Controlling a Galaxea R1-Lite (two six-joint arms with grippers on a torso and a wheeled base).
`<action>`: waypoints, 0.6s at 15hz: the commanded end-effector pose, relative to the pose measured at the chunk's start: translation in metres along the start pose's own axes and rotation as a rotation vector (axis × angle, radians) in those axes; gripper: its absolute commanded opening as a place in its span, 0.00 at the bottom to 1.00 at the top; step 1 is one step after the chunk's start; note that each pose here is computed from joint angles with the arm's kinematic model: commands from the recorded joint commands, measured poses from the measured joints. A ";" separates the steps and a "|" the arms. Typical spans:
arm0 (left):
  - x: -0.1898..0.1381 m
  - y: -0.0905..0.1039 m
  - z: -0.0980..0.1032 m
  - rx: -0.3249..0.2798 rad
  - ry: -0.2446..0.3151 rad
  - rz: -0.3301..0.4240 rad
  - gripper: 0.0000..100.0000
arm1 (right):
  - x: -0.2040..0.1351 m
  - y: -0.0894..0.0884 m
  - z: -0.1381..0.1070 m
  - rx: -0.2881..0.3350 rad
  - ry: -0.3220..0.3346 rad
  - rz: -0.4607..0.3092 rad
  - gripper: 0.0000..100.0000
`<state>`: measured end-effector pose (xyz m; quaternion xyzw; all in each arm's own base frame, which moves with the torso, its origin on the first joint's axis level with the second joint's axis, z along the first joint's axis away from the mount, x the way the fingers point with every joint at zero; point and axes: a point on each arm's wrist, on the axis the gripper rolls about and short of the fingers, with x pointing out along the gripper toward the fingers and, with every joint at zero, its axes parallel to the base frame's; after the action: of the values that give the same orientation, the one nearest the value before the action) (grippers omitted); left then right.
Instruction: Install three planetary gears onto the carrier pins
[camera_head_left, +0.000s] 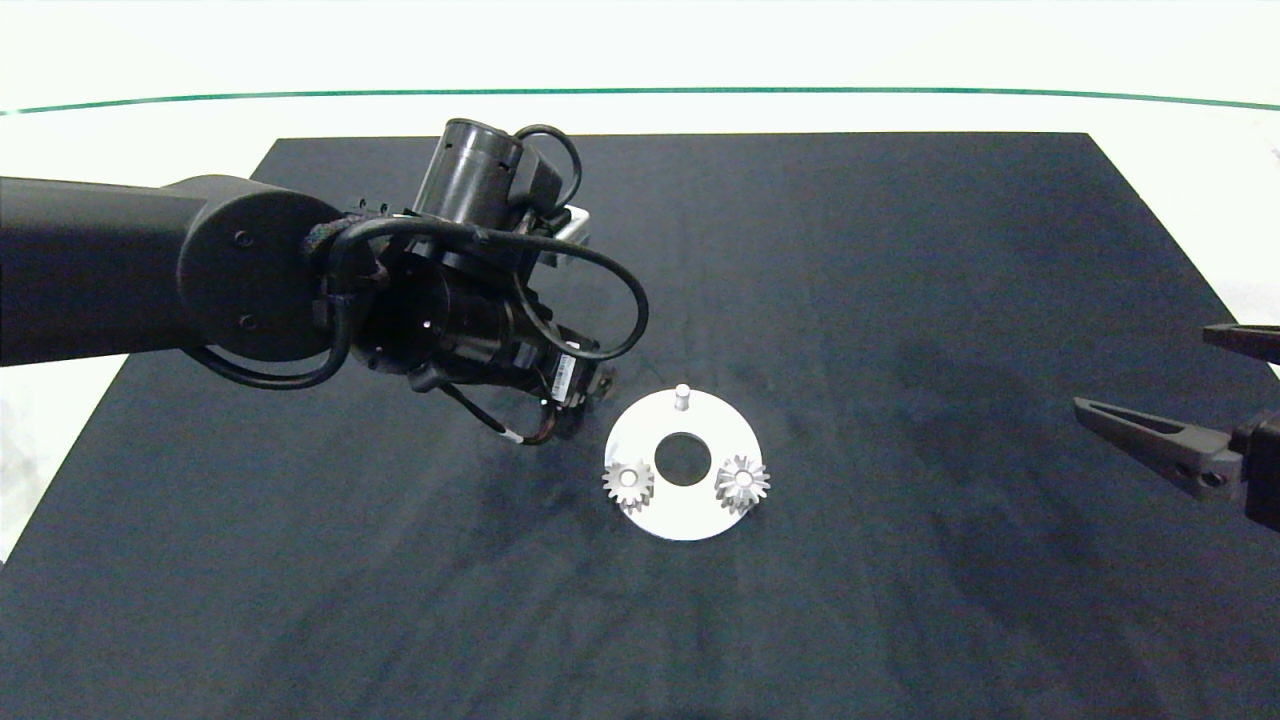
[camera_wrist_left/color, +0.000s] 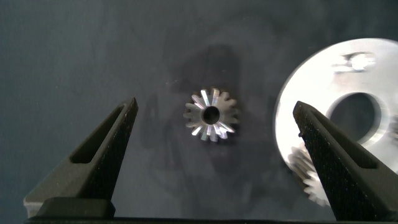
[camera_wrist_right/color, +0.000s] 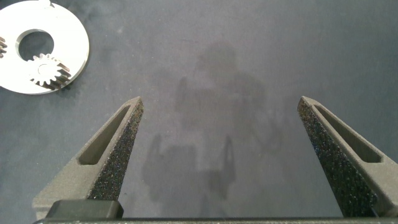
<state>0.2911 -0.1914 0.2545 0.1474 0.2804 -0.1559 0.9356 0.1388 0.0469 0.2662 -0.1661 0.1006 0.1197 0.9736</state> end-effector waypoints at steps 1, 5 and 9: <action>0.011 -0.001 -0.004 -0.039 0.030 0.007 1.00 | 0.002 0.001 -0.001 -0.003 0.006 0.003 1.00; 0.021 0.002 -0.010 -0.057 0.062 0.016 1.00 | 0.002 0.001 -0.001 -0.004 0.006 0.004 1.00; 0.029 0.002 -0.013 -0.071 0.081 0.017 1.00 | 0.001 0.000 0.000 -0.003 0.005 0.001 1.00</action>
<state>0.3068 -0.1903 0.2311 0.1210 0.3171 -0.1338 0.9311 0.1398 0.0474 0.2653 -0.1670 0.1032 0.1209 0.9731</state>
